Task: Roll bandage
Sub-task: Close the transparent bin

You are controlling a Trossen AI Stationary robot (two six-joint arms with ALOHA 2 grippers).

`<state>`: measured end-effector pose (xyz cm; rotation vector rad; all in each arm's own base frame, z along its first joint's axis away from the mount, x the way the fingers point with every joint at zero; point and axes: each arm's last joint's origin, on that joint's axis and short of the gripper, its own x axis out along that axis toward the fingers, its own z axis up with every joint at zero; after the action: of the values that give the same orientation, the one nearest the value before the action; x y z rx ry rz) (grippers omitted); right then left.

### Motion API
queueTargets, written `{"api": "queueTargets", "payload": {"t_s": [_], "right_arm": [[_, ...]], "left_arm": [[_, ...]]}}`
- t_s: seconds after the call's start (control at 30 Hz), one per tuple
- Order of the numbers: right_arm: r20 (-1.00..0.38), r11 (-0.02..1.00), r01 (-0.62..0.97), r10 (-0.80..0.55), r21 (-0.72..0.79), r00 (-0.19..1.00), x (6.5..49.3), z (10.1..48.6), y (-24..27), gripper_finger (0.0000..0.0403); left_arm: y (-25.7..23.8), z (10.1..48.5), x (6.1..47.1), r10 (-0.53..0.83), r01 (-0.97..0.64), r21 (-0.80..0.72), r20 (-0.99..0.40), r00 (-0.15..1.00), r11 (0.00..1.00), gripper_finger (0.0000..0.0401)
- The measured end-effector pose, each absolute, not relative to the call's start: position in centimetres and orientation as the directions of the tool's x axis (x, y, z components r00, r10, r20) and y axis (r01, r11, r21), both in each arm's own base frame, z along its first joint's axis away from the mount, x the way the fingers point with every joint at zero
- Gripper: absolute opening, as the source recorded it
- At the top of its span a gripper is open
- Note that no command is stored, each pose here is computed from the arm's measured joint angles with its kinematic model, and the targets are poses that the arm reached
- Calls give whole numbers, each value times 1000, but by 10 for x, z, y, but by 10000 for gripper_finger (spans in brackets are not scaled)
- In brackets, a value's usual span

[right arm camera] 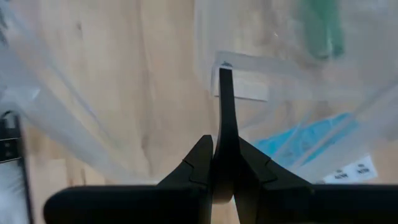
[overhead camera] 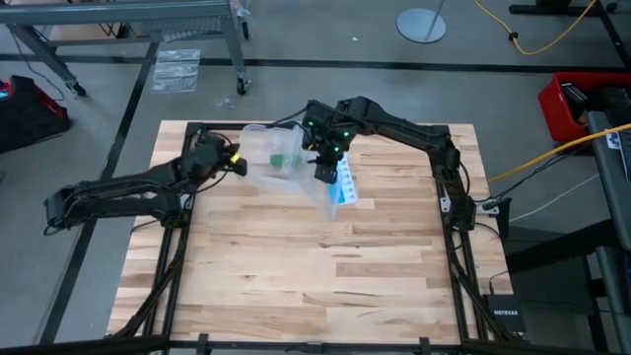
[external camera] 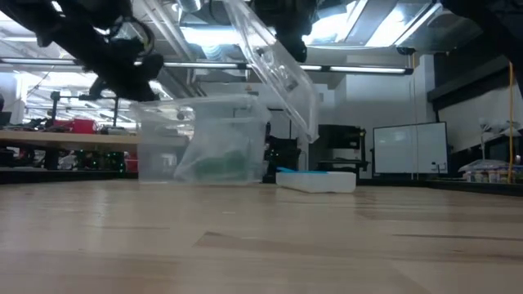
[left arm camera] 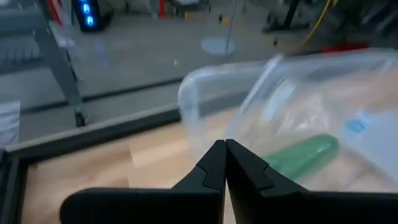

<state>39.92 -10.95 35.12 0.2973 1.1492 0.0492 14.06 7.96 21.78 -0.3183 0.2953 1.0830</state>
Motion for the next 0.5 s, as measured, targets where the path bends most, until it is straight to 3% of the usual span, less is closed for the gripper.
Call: {"api": "queueTargets", "payload": {"t_s": [0.2,0.33,0.5], "right_arm": [[-923,982,145,56,119,380,398,350,-113,37],[-932,990,133,-89,-44,352,398,350,-118,37],[-912,986,143,-140,-91,386,402,352,-120,37]], "left_arm": [[78,236,128,869,-910,-127,-267,416,396,3],[84,236,123,891,-931,-111,-267,366,349,3],[95,228,124,896,-950,-100,-314,313,297,3]]}}
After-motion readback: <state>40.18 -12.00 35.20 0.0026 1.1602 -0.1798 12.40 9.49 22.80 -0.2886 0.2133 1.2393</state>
